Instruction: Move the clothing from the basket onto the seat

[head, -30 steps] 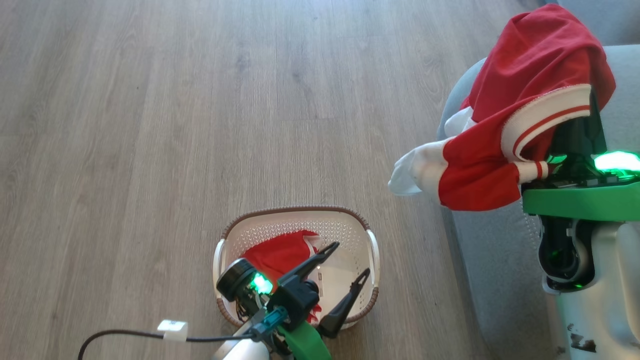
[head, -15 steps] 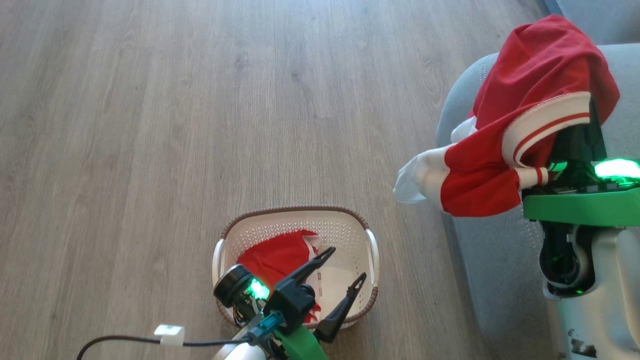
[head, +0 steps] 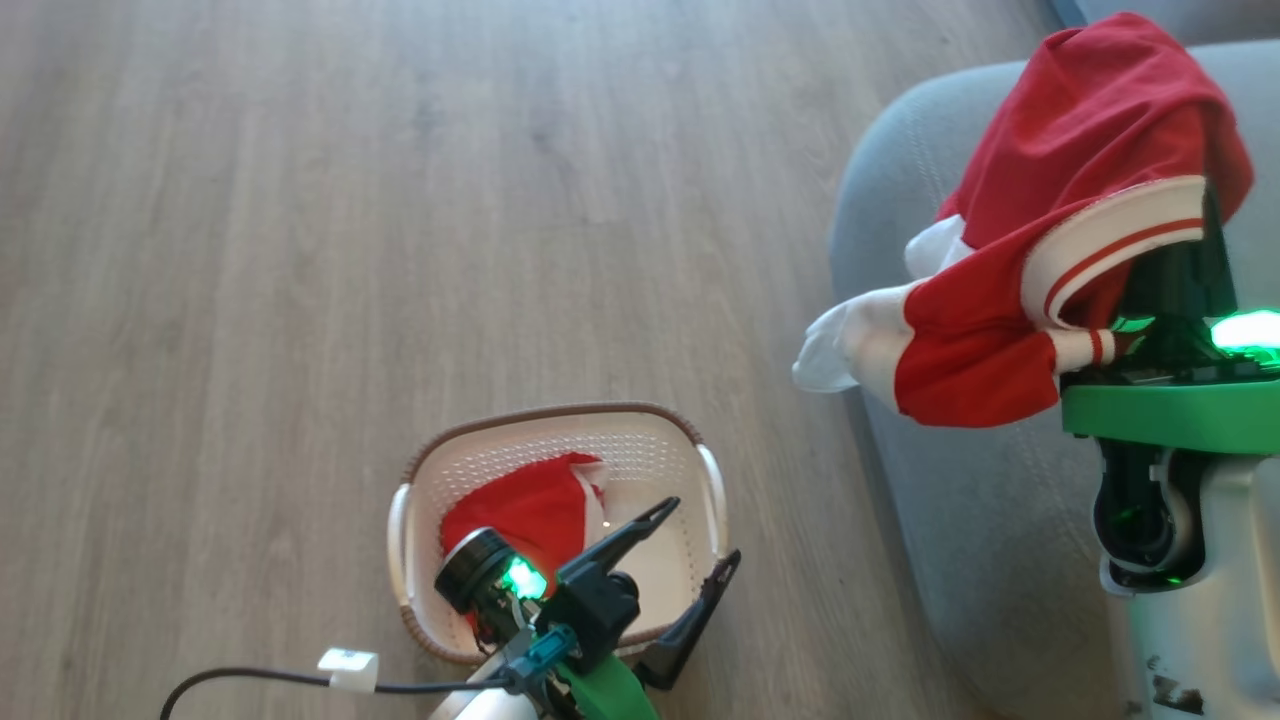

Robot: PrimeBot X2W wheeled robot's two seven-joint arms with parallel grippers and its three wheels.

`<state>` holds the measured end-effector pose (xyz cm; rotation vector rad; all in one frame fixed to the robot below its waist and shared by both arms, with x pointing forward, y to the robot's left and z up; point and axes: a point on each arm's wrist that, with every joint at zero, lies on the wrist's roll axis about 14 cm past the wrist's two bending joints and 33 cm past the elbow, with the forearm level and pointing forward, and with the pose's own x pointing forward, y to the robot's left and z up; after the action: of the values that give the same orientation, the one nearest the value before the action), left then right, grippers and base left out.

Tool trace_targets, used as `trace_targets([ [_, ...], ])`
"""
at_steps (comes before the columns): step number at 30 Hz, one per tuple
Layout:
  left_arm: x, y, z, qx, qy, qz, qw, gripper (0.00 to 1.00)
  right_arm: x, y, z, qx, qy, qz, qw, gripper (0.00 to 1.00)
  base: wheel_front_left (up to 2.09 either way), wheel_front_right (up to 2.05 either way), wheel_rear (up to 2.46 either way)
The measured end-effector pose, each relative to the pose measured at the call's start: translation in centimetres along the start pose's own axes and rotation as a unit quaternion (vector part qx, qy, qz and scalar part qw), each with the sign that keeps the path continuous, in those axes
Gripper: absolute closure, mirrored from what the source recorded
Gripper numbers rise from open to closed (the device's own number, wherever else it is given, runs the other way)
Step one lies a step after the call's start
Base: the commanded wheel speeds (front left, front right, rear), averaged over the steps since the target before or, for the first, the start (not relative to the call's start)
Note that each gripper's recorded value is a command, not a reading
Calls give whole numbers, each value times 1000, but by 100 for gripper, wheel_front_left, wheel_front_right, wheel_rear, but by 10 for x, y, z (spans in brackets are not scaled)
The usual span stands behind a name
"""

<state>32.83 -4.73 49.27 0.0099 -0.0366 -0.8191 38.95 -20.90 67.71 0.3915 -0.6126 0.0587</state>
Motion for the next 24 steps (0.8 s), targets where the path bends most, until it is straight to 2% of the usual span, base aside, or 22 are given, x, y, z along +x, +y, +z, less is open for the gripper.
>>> trace_targets([
  [10, 29, -21, 1, 2, -7, -64, 998, 0, -18, -49, 35, -52, -28, -67, 996, 100, 0, 0, 0],
  [24, 65, -70, -3, -11, -16, -170, 985, 0, -59, -104, 84, -130, -50, -156, 978, 100, 0, 0, 0],
])
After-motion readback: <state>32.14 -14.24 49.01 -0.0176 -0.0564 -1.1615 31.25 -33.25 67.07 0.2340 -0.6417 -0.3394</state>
